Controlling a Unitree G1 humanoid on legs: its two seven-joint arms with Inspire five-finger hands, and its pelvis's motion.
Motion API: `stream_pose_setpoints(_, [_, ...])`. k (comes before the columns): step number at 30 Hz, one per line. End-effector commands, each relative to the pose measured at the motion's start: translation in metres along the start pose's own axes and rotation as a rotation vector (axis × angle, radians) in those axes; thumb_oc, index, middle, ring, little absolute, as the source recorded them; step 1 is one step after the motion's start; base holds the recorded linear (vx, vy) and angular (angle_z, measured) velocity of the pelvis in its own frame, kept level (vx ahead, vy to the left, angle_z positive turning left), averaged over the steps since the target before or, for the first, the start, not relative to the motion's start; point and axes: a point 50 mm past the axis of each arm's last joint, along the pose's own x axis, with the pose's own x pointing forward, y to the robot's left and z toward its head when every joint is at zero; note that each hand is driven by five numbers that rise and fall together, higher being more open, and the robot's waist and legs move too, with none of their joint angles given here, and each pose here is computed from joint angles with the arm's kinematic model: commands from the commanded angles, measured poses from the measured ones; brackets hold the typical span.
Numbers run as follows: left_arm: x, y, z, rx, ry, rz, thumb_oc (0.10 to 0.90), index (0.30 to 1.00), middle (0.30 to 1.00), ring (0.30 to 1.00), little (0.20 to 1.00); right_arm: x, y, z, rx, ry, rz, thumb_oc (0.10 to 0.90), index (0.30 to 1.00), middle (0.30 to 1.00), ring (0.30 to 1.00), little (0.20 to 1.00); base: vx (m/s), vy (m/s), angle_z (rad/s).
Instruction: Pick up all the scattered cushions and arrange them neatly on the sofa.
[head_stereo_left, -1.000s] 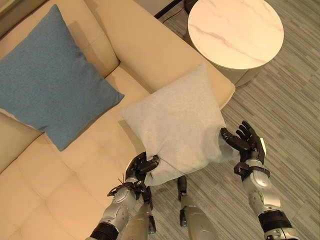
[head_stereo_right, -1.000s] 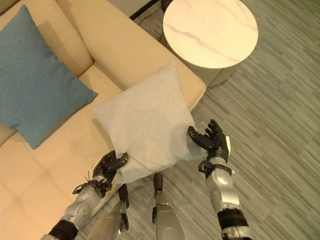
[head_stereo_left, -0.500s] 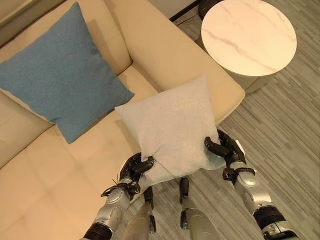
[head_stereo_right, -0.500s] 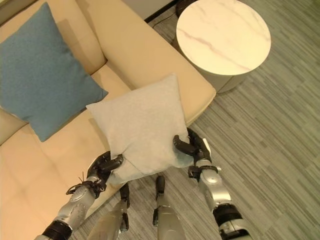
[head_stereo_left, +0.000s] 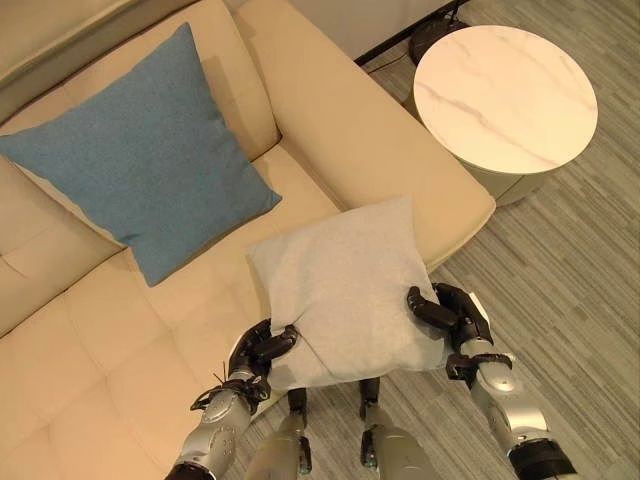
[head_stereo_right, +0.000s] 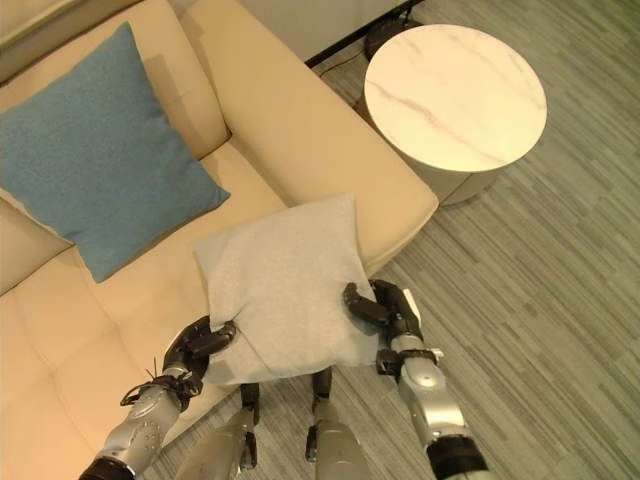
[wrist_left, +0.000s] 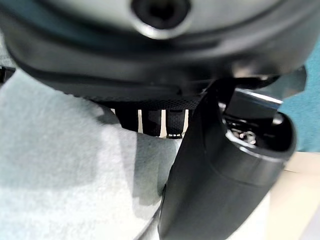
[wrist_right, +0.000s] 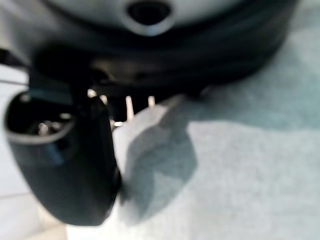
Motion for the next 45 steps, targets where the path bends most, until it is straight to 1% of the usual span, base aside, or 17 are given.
stream_pose_setpoints(1, [-0.005,-0.049,0.031,-0.181,-0.202,-0.197,0.400,0.300,0.300,0.300,0.300,-0.023,0.032,0.016,0.169,-0.182,0.097,0.400,0.300,0.300,0.300,0.300,-0.01,-0.038,0.16])
stream_pose_setpoints(5, [-0.014,-0.041,0.025,-0.193,-0.193,-0.174,0.400,0.300,0.300,0.300,0.300,-0.033,0.034,0.013,0.169,-0.185,0.105,0.400,0.300,0.300,0.300,0.300,-0.03,-0.046,0.23])
stream_pose_setpoints(6, [-0.016,-0.038,0.023,-0.235,-0.192,-0.155,0.400,0.300,0.300,0.300,0.300,-0.036,0.035,0.015,0.143,-0.196,0.109,0.400,0.300,0.300,0.300,0.300,-0.09,-0.110,0.31])
stream_pose_setpoints(9, [-0.017,-0.038,0.025,-0.259,-0.209,-0.148,0.400,0.300,0.300,0.300,0.300,-0.036,0.036,0.023,0.117,-0.237,0.108,0.400,0.300,0.300,0.300,0.300,-0.07,-0.083,0.53])
stream_pose_setpoints(14, [-0.016,-0.047,0.040,-0.209,-0.271,-0.191,0.400,0.300,0.300,0.300,0.300,-0.032,0.043,0.049,0.122,-0.349,0.129,0.400,0.300,0.300,0.300,0.300,-0.13,-0.042,0.69])
stream_pose_setpoints(17, [-0.016,-0.046,0.044,-0.206,-0.301,-0.192,0.400,0.300,0.300,0.300,0.300,-0.034,0.047,0.054,0.148,-0.374,0.147,0.400,0.300,0.300,0.300,0.300,-0.08,0.049,0.75])
stream_pose_setpoints(24, [-0.017,-0.055,0.048,-0.165,-0.322,-0.240,0.400,0.300,0.300,0.300,0.300,-0.037,0.038,0.052,0.153,-0.368,0.089,0.400,0.300,0.300,0.300,0.300,0.06,0.120,0.83])
stream_pose_setpoints(32, [-0.019,-0.055,0.052,-0.076,-0.320,-0.257,0.400,0.300,0.300,0.300,0.300,-0.030,0.051,0.051,0.166,-0.354,0.110,0.400,0.300,0.300,0.300,0.300,0.04,0.207,0.37])
stream_pose_setpoints(35, [-0.018,-0.059,0.054,-0.050,-0.331,-0.279,0.400,0.300,0.300,0.300,0.300,-0.030,0.053,0.054,0.181,-0.367,0.115,0.400,0.300,0.300,0.300,0.300,-0.03,0.106,0.69])
stream_pose_setpoints(39, [-0.016,-0.065,0.051,-0.002,-0.319,-0.316,0.400,0.300,0.300,0.300,0.300,-0.034,0.046,0.055,0.176,-0.387,0.109,0.400,0.300,0.300,0.300,0.300,0.07,0.000,1.41])
stream_pose_setpoints(41, [-0.017,-0.059,0.051,0.019,-0.318,-0.308,0.400,0.300,0.300,0.300,0.300,-0.035,0.046,0.056,0.184,-0.395,0.120,0.400,0.300,0.300,0.300,0.300,0.03,-0.118,1.21])
stream_pose_setpoints(43, [-0.022,-0.051,0.052,0.014,-0.330,-0.294,0.400,0.300,0.300,0.300,0.300,-0.037,0.041,0.053,0.181,-0.386,0.118,0.400,0.300,0.300,0.300,0.300,-0.02,-0.140,1.08])
stream_pose_setpoints(45, [-0.024,-0.051,0.050,-0.031,-0.328,-0.295,0.400,0.300,0.300,0.300,0.300,-0.039,0.029,0.054,0.161,-0.396,0.076,0.400,0.300,0.300,0.300,0.300,-0.27,-0.024,1.88])
